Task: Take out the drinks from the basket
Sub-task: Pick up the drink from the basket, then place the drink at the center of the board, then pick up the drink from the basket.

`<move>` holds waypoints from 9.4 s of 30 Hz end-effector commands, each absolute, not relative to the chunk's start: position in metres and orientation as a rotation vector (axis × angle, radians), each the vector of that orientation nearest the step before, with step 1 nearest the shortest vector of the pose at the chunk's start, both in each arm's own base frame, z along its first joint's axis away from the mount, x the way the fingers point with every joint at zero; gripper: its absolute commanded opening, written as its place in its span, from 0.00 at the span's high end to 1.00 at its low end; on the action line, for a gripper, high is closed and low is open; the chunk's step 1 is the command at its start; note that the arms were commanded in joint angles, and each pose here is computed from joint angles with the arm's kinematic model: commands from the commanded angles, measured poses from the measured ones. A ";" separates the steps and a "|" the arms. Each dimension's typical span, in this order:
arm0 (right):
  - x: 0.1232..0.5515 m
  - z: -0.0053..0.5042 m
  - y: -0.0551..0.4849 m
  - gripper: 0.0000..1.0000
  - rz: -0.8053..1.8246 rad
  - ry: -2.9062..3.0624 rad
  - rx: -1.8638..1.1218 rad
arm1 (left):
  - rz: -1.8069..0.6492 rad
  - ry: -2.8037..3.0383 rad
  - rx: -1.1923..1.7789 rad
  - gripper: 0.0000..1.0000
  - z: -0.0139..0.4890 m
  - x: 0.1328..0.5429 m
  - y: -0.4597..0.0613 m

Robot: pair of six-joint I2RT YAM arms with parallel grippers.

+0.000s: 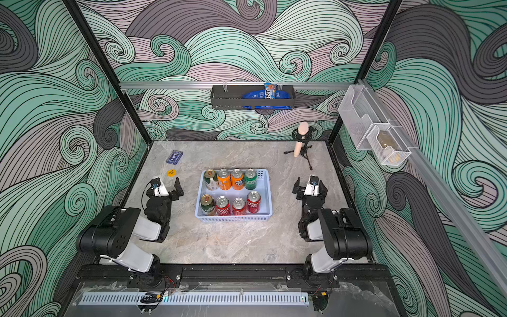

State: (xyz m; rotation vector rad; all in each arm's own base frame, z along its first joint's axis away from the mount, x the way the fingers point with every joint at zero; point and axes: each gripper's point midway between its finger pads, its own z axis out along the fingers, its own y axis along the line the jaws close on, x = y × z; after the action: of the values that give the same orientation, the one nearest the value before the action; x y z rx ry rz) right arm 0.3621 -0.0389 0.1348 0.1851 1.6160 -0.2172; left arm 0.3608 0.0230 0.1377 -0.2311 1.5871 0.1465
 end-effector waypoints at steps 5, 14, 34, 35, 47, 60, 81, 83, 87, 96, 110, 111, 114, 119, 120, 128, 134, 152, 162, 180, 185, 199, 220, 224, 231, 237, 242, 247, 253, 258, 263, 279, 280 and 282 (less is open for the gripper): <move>0.363 0.141 -0.039 0.00 -0.201 1.593 0.194 | 0.151 1.583 -0.248 0.01 0.139 0.364 0.026; 0.363 0.141 -0.039 0.00 -0.201 1.593 0.194 | 0.151 1.583 -0.249 0.01 0.139 0.364 0.026; 0.363 0.142 -0.039 0.00 -0.200 1.590 0.194 | 0.165 1.577 -0.267 0.01 0.140 0.363 0.030; 0.363 0.142 -0.039 0.00 -0.201 1.592 0.195 | 0.177 1.565 -0.300 0.01 0.142 0.360 0.034; 0.386 0.166 -0.063 0.00 -0.320 1.707 0.331 | 0.226 1.525 -0.236 0.01 0.175 0.350 0.020; 0.389 0.158 -0.031 0.00 -0.066 1.954 0.352 | 0.159 1.690 -0.773 0.01 0.196 0.352 0.050; 0.349 0.205 0.139 0.03 0.625 2.130 -0.148 | -0.499 2.357 -0.274 0.01 0.152 0.337 -0.084; 0.345 0.203 0.151 0.05 0.643 2.164 -0.186 | -0.533 2.370 -0.243 0.01 0.151 0.333 -0.090; 0.339 0.197 0.170 0.07 0.639 2.226 -0.253 | -0.591 2.380 -0.193 0.01 0.150 0.327 -0.098; 0.317 0.171 0.199 0.09 0.591 2.380 -0.356 | -0.655 2.450 -0.170 0.01 0.139 0.315 -0.107; 0.300 0.138 0.210 0.10 0.464 2.507 -0.388 | -0.637 2.334 -0.180 0.01 0.151 0.311 -0.100; 0.299 0.136 0.211 0.11 0.460 2.515 -0.393 | -0.626 2.352 -0.182 0.01 0.147 0.310 -0.099; 0.299 0.129 0.214 0.12 0.418 2.544 -0.400 | -0.609 2.407 -0.176 0.01 0.139 0.309 -0.099; 0.299 0.122 0.219 0.12 0.379 2.562 -0.405 | -0.601 2.441 -0.174 0.01 0.135 0.310 -0.100; 0.298 0.121 0.219 0.12 0.368 2.568 -0.405 | -0.601 2.439 -0.172 0.01 0.136 0.310 -0.100; 0.296 0.105 0.217 0.13 0.282 2.606 -0.400 | -0.606 2.416 -0.162 0.01 0.140 0.309 -0.100; 0.296 0.096 0.210 0.15 0.235 2.623 -0.375 | -0.608 2.414 -0.161 0.01 0.141 0.309 -0.100; 0.294 0.099 0.213 0.41 0.260 2.598 -0.366 | -0.611 2.411 -0.161 0.01 0.141 0.309 -0.100; 0.301 0.165 0.224 0.56 0.403 2.444 -0.332 | -0.653 2.400 -0.181 0.01 0.144 0.307 -0.104; 0.326 0.240 0.138 0.51 0.265 2.299 -0.120 | -0.772 2.330 -0.125 0.02 0.174 0.307 -0.123; 0.316 0.222 0.114 0.51 0.208 2.339 -0.074 | -0.756 2.349 -0.113 0.02 0.167 0.308 -0.126; 0.287 0.167 0.095 0.53 0.156 2.437 -0.038 | -0.712 2.299 -0.147 0.02 0.170 0.311 -0.121; 0.274 0.115 0.101 0.52 0.153 2.550 0.010 | -0.722 2.286 -0.140 0.02 0.169 0.311 -0.122; 0.274 0.107 0.102 0.51 0.139 2.567 0.027 | -0.718 2.292 -0.140 0.02 0.168 0.311 -0.121; 0.270 0.100 0.103 0.43 0.129 2.581 0.041 | -0.718 2.294 -0.136 0.02 0.168 0.310 -0.121; 0.267 0.098 0.104 0.31 0.139 2.590 0.042 | -0.704 2.301 -0.124 0.02 0.167 0.308 -0.120; 0.266 0.097 0.106 0.18 0.150 2.595 0.037 | -0.699 2.304 -0.128 0.02 0.167 0.308 -0.119; 0.265 0.099 0.108 0.10 0.168 2.591 0.037 | -0.698 2.304 -0.132 0.02 0.166 0.307 -0.119; 0.269 0.119 0.111 0.05 0.212 2.531 0.053 | -0.699 2.307 -0.130 0.02 0.165 0.307 -0.119; 0.282 0.164 0.116 0.02 0.292 2.414 0.045 | -0.721 2.296 -0.122 0.02 0.168 0.310 -0.123; 0.295 0.197 0.129 0.01 0.358 2.350 -0.032 | -0.738 2.307 -0.113 0.02 0.166 0.313 -0.126; 0.359 0.205 0.182 0.05 0.492 2.367 -0.148 | -0.760 2.323 -0.069 0.02 0.165 0.321 -0.133; 0.362 0.203 0.184 0.05 0.496 2.367 -0.147 | -0.758 2.322 -0.068 0.02 0.165 0.321 -0.133; 0.369 0.197 0.188 0.06 0.505 2.381 -0.149 | -0.750 2.324 -0.064 0.02 0.164 0.321 -0.133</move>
State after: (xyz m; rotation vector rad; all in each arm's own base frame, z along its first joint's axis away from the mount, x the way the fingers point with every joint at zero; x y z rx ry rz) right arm 0.3556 0.1776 0.1866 -0.1303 2.4233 0.4523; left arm 0.3123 -0.1265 0.1430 -0.1249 2.3798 -0.7336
